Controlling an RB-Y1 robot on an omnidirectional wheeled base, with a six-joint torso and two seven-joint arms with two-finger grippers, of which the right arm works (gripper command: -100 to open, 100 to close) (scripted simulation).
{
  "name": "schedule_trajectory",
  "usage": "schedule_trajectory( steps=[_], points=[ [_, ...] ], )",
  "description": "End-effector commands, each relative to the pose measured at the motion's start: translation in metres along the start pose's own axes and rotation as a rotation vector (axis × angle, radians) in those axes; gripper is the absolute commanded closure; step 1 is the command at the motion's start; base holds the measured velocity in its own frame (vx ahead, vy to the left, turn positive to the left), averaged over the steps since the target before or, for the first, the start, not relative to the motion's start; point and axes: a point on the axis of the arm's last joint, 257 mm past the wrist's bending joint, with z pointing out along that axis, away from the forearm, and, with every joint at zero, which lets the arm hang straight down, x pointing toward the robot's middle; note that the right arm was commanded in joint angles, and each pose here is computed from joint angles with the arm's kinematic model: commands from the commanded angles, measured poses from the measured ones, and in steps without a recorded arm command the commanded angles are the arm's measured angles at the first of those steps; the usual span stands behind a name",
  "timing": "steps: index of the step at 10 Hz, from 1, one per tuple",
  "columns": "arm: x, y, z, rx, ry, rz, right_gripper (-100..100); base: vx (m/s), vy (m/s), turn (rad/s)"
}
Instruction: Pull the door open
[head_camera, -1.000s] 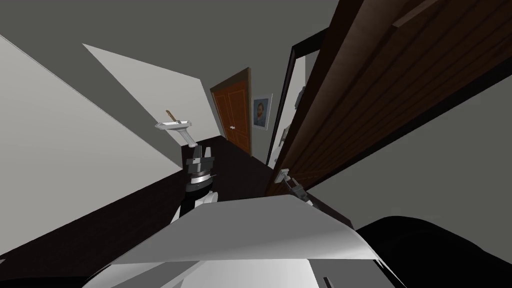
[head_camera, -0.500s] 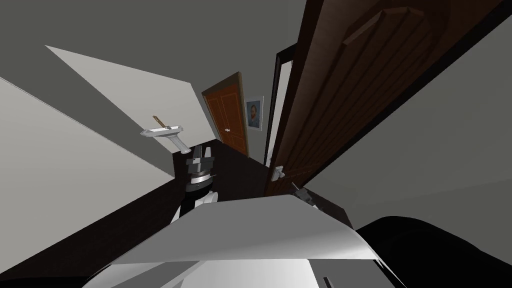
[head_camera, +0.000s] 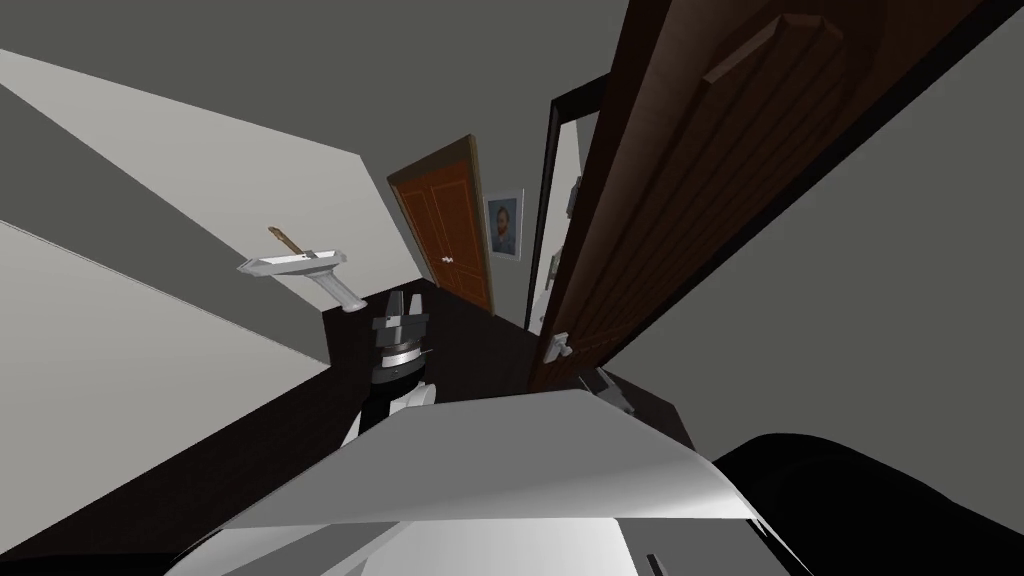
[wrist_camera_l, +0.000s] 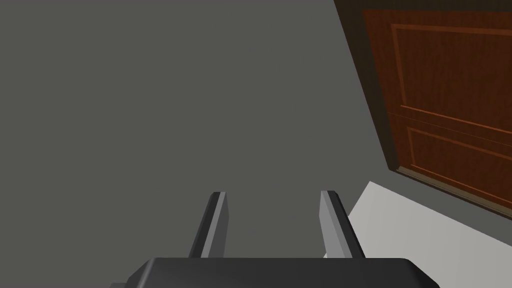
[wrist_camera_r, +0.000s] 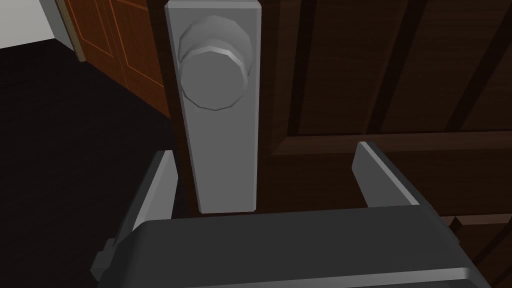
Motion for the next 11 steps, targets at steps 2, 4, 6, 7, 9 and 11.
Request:
schedule_trajectory(
  steps=[2, 4, 6, 7, 9, 11],
  points=[
    [0.011, -0.01, -0.0112, 0.008, 0.028, 0.012, -100, -0.089, 0.024, -0.071],
    [0.008, 0.001, -0.0086, -0.003, 0.021, 0.008, -100, -0.007, 0.043, 0.029],
    [0.008, 0.007, -0.0087, -0.013, 0.02, 0.008, -100, 0.158, 0.132, 0.039],
    [0.008, 0.015, -0.009, -0.027, 0.018, 0.009, -100, 0.152, 0.166, 0.119],
    [0.008, 0.038, -0.01, -0.065, 0.016, 0.01, -100, 0.16, 0.157, 0.189],
    [0.01, 0.065, -0.0118, -0.112, 0.016, 0.011, -100, 0.104, 0.071, 0.265]
  ],
)
